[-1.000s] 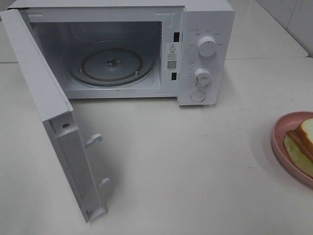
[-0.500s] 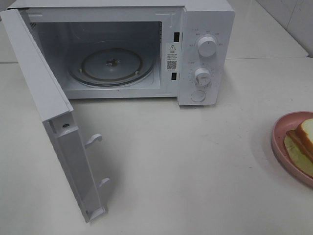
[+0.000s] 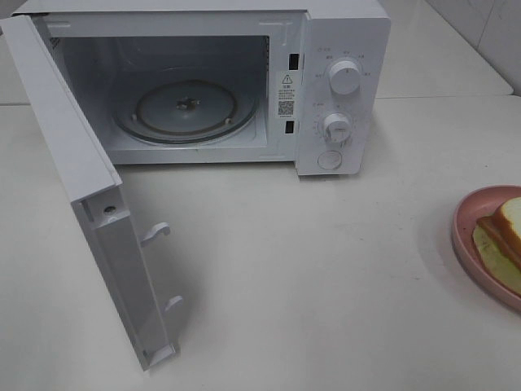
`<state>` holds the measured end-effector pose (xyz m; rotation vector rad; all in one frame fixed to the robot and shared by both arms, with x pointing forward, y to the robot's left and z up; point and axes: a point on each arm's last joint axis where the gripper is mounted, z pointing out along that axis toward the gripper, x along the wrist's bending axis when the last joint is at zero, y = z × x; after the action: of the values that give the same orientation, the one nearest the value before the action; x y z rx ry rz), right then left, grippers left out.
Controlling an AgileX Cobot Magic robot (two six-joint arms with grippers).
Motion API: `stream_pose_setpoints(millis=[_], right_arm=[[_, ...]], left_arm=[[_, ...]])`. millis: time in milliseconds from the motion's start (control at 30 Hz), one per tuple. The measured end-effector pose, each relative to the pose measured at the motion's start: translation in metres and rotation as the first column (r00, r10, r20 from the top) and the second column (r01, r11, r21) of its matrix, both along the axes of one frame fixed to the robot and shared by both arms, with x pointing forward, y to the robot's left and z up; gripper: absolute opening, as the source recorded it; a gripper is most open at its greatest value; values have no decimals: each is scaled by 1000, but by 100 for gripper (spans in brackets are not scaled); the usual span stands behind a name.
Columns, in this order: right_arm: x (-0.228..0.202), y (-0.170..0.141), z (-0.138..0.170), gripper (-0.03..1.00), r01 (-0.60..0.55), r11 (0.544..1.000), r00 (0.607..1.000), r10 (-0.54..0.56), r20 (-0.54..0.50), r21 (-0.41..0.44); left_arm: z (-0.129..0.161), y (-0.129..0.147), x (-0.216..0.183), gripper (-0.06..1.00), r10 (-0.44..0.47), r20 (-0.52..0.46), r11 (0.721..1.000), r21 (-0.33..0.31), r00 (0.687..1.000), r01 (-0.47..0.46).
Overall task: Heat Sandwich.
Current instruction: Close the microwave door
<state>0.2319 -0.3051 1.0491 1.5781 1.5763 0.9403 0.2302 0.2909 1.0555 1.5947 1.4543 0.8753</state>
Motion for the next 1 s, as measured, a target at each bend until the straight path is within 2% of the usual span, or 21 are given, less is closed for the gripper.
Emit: stream_pose_setpoints(millis=[1000], right_arm=[[0,0,0,76,0,1000,1000,0,-1,0]], left_arm=[[0,0,0,99,0,0,1000,0,1000,0]])
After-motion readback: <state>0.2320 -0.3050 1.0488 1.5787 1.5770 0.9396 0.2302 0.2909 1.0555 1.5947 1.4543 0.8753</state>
